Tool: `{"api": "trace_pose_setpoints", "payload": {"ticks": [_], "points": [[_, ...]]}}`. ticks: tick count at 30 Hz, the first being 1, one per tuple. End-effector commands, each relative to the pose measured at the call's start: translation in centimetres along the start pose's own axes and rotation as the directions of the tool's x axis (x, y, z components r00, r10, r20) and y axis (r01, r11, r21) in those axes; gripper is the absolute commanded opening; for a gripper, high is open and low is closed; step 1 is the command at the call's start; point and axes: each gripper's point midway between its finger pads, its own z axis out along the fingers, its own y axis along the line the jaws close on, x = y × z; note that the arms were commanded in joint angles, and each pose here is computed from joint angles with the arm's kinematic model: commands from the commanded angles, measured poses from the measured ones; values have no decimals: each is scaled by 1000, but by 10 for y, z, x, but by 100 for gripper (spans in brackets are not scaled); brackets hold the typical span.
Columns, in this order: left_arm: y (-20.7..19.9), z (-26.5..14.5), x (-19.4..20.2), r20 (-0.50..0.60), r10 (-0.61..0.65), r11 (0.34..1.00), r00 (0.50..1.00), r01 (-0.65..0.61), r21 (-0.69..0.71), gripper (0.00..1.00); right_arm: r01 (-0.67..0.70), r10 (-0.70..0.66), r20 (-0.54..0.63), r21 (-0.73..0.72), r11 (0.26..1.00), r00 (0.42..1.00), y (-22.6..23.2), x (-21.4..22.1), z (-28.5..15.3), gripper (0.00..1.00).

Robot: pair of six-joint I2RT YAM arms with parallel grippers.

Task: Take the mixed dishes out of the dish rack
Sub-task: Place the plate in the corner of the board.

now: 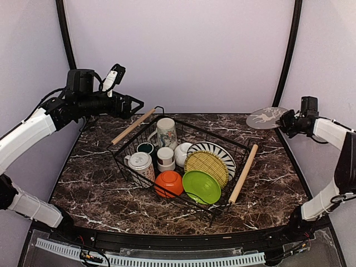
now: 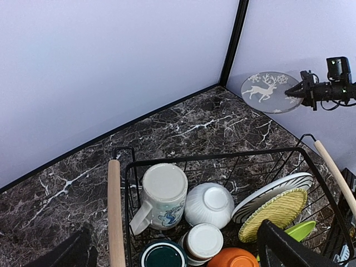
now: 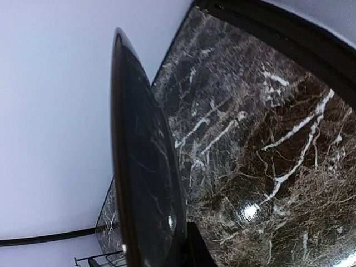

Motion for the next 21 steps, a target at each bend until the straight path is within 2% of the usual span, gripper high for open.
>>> {"api": "trace_pose_setpoints", "payload": {"ticks": [1, 12, 21], "points": [[-6, -5, -2, 16, -7, 1000, 1000, 6, 25, 99, -34, 31, -30, -128, 991, 999, 13, 1, 23, 0], [-8, 0, 1, 3, -19, 999, 1000, 18, 38, 99, -97, 97, -24, -13, 995, 995, -57, 13, 67, 0], [-7, 1, 3, -3, -21, 999, 1000, 21, 39, 99, -49, 50, -34, 43, 998, 998, -84, 12, 88, 0]]}}
